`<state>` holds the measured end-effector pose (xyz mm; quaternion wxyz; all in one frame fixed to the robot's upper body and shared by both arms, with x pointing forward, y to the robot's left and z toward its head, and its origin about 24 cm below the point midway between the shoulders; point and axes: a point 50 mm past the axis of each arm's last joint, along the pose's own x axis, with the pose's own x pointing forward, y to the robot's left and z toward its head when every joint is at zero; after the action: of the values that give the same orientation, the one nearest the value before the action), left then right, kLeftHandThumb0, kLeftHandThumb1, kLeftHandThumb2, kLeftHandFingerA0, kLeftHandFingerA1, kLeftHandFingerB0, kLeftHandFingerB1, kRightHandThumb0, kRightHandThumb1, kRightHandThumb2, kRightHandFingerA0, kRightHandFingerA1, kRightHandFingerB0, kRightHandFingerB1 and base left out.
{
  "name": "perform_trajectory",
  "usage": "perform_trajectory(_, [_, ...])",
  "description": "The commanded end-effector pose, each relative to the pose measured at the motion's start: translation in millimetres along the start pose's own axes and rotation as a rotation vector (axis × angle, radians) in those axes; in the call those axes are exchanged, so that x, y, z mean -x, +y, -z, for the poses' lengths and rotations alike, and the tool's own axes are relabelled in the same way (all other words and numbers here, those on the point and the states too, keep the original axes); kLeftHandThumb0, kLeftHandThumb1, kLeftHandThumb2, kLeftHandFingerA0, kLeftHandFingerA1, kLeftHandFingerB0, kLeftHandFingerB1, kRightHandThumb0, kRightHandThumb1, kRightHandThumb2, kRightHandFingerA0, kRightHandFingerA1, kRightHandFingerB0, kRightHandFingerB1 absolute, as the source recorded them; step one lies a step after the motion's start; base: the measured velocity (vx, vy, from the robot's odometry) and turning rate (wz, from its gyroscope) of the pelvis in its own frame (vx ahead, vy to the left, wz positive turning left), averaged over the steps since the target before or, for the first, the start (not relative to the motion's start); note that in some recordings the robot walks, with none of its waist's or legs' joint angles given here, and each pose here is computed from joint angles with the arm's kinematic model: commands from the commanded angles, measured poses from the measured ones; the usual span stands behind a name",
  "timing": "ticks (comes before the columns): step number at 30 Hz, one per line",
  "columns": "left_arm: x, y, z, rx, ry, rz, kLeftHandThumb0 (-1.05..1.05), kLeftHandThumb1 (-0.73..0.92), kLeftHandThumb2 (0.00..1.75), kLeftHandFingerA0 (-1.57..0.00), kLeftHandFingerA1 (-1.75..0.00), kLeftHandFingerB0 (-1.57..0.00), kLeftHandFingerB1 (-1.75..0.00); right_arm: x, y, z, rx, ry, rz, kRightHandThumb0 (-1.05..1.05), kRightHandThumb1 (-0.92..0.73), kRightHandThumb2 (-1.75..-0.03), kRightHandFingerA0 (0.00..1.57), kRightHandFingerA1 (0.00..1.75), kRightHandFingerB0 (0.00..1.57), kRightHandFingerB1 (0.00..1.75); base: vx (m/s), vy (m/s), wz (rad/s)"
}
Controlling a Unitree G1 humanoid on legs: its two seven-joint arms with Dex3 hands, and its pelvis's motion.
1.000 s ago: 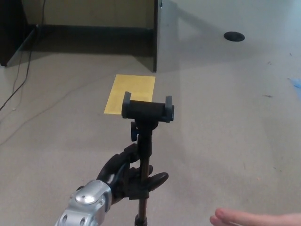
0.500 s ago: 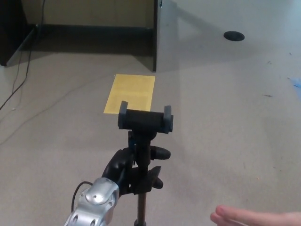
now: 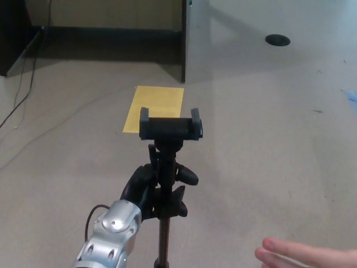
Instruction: There is a tripod standing in front of the robot and the robot extends its left arm to grab it. It lifts the tripod and passes it to a person.
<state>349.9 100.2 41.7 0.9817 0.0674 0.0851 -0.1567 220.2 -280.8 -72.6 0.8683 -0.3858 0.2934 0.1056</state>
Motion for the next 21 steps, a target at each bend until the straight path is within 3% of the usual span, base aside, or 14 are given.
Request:
perform_trajectory(1, [-0.5,1.1,-42.3,-0.040,-0.204,0.049,-0.09,0.70,0.95,-1.01,-1.45,-0.83,-1.25,4.9,-0.5,10.4,0.017,0.034,-0.020,-0.41,-0.69,-0.61,0.69,0.43,0.49,0.37,0.00,0.000,0.00])
perform_trajectory(4, [1.8,-3.4,-59.2,-0.008,-0.276,0.077,-0.07,0.68,0.96,-1.02,-1.43,-0.86,-1.21,5.9,2.2,12.8,0.004,0.043,-0.030,-0.41,-0.69,-0.61,0.68,0.43,0.49,0.37,0.00,0.000,0.00])
perform_trajectory(10, [12.0,-24.8,-102.1,-0.064,-0.399,0.175,-0.06,0.73,0.90,-1.00,-1.49,-0.81,-1.29,13.8,11.7,26.6,0.027,0.074,-0.055,-0.43,-0.70,-0.61,0.68,0.43,0.51,0.37,0.00,0.000,0.00])
perform_trajectory(15, [13.8,-42.3,-132.2,-0.099,-0.450,0.240,-0.09,0.69,0.93,-0.99,-1.41,-0.85,-1.24,14.2,14.5,28.1,0.027,0.087,-0.061,-0.42,-0.69,-0.61,0.70,0.44,0.52,0.38,0.00,0.000,0.00])
perform_trajectory(16, [14.5,-46.6,-138.7,-0.118,-0.463,0.248,-0.14,0.68,0.92,-1.07,-1.36,-0.88,-1.19,13.9,15.2,28.2,0.024,0.092,-0.063,-0.42,-0.69,-0.61,0.70,0.43,0.51,0.37,0.00,0.000,0.00])
perform_trajectory(18, [15.4,-52.4,-147.6,-0.137,-0.487,0.269,-0.14,0.68,0.91,-1.07,-1.36,-0.88,-1.20,13.2,15.9,27.8,0.017,0.097,-0.066,-0.41,-0.69,-0.61,0.69,0.43,0.51,0.37,0.00,0.000,0.00])
perform_trajectory(21, [16.4,-71.2,-171.4,-0.161,-0.536,0.319,-0.13,0.70,0.87,-0.98,-1.41,-0.87,-1.19,13.3,16.3,27.9,0.017,0.097,-0.065,-0.41,-0.69,-0.61,0.69,0.43,0.52,0.38,0.00,0.000,0.00])
